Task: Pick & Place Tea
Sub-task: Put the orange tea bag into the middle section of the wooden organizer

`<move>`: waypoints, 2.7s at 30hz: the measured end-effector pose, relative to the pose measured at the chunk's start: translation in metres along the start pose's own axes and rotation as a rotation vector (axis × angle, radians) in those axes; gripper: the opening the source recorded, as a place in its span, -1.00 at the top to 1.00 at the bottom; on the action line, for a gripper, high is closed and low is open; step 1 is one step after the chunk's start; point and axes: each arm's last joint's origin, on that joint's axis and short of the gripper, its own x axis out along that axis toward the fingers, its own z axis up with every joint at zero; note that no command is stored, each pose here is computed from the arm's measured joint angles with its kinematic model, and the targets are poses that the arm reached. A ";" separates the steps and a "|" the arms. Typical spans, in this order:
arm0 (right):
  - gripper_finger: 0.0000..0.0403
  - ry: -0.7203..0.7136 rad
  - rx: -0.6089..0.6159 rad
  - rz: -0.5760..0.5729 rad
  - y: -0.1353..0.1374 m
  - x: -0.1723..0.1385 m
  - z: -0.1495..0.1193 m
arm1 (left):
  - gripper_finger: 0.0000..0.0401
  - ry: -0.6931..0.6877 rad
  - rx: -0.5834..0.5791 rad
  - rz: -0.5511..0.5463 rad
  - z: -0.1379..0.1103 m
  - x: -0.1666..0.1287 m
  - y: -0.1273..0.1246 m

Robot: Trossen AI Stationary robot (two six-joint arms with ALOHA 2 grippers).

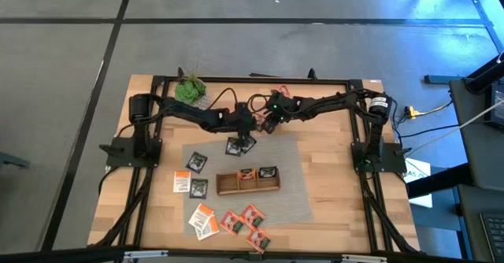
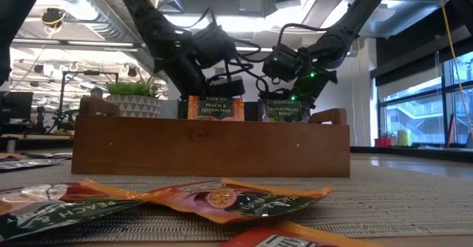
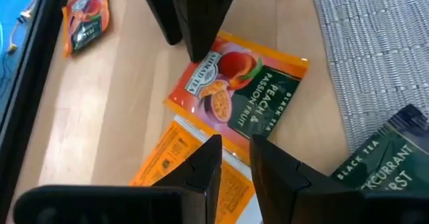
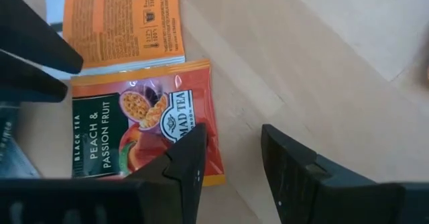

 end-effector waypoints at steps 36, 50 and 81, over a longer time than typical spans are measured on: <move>0.44 0.005 0.083 0.026 0.005 0.001 -0.001 | 0.63 0.029 0.156 0.011 -0.005 0.011 -0.005; 0.51 -0.003 0.031 0.040 0.006 0.002 -0.001 | 0.63 0.023 0.203 0.015 -0.005 0.011 -0.005; 0.72 -0.037 -0.034 0.102 0.011 0.003 0.001 | 0.63 -0.017 0.279 0.035 0.000 0.010 -0.005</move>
